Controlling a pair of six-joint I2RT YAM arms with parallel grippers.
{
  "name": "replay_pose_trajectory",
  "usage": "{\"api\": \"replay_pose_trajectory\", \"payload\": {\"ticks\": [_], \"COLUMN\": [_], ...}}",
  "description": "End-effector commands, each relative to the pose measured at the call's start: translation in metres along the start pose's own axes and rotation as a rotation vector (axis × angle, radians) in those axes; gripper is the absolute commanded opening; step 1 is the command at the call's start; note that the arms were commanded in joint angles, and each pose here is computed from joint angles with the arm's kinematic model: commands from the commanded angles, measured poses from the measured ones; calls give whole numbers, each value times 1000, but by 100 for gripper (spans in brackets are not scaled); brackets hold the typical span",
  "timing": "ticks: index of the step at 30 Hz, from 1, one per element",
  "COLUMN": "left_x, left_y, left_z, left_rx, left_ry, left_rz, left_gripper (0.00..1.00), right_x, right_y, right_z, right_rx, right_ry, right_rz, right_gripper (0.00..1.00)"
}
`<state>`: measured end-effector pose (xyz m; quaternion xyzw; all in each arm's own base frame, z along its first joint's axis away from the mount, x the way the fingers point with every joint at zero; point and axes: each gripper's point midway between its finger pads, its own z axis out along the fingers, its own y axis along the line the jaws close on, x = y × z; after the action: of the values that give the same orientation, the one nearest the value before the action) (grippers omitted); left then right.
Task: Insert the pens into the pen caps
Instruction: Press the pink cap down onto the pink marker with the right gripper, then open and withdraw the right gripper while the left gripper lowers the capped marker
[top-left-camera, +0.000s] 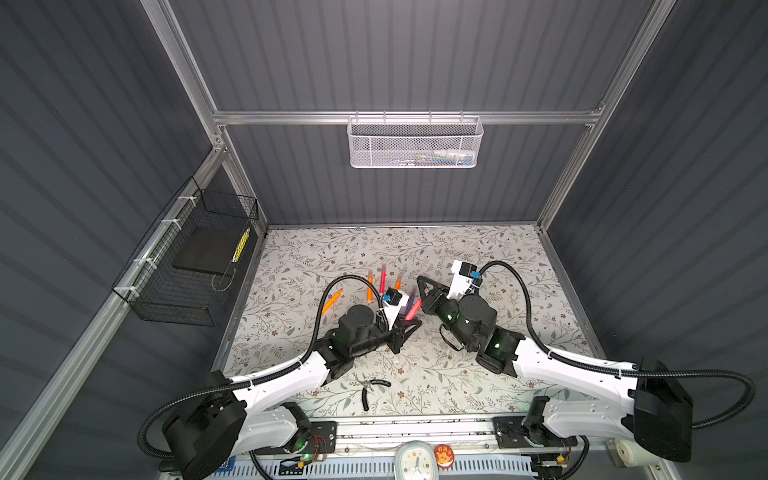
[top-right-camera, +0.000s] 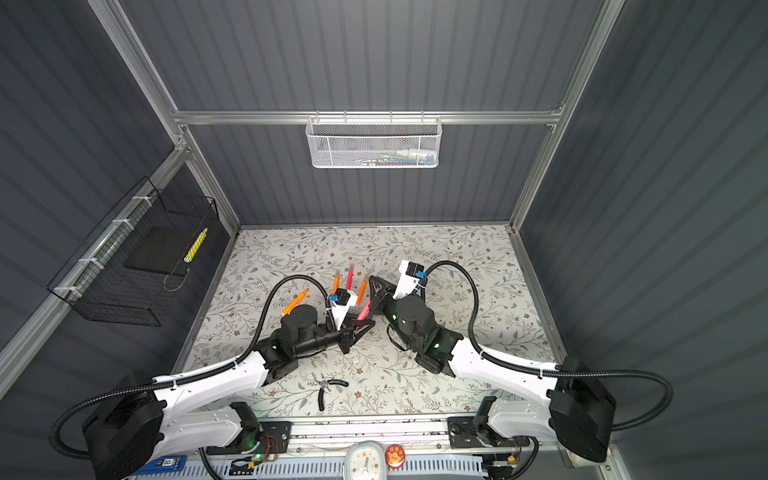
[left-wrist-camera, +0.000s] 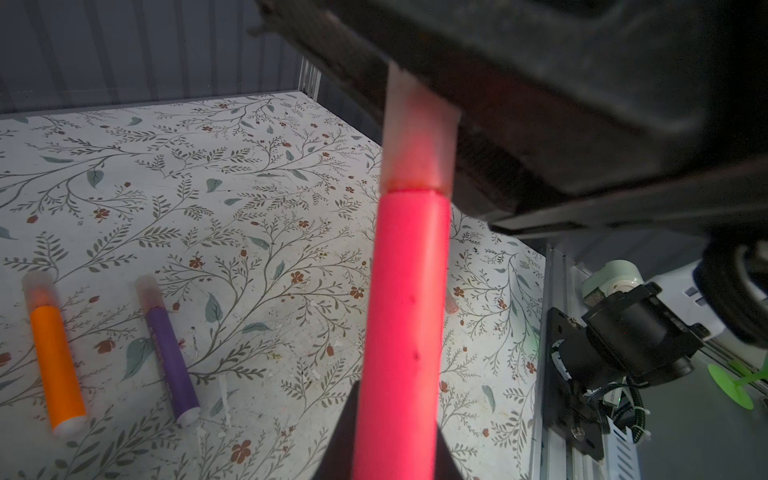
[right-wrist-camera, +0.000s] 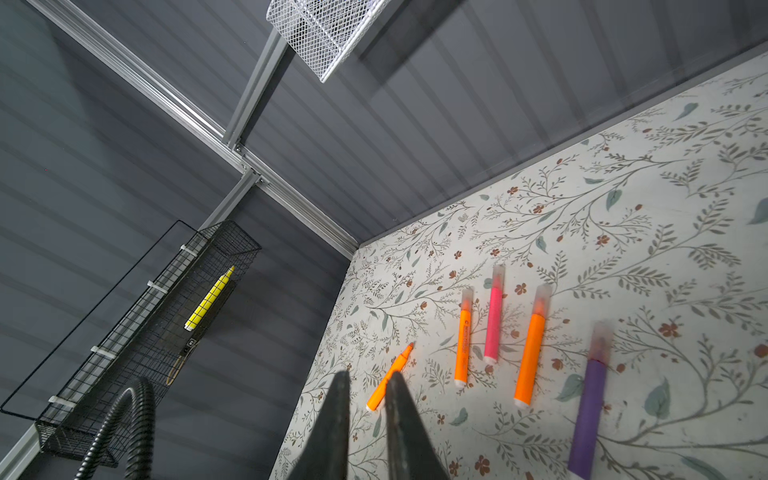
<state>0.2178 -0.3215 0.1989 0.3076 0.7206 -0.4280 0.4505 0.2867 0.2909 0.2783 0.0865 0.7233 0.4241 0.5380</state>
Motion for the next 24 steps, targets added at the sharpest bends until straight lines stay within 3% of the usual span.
{"api": "replay_pose_trajectory", "payload": {"ticks": [1, 5, 10, 15, 18, 24], "left_x": [-104, -89, -38, 0, 20, 66], "left_y": [-16, -17, -20, -10, 6, 48], "left_z": [-19, -12, 16, 37, 51, 81], "left_rx": [39, 67, 101, 68, 21, -130], "left_ry": [-360, -317, -189, -111, -65, 30], "left_rz": [47, 43, 22, -21, -60, -149], "left_gripper": [0, 0, 0, 0, 0, 0], "right_x": [83, 70, 50, 35, 13, -10], "right_y": [-22, -27, -34, -59, -75, -121], "right_z": [-16, -19, -20, -21, -35, -77], "right_rx": [19, 18, 46, 131, 202, 338], "right_ry": [290, 263, 230, 202, 143, 44], "right_rz": [-113, -90, -92, -83, -75, -55], "right_gripper": [7, 13, 21, 39, 60, 74]}}
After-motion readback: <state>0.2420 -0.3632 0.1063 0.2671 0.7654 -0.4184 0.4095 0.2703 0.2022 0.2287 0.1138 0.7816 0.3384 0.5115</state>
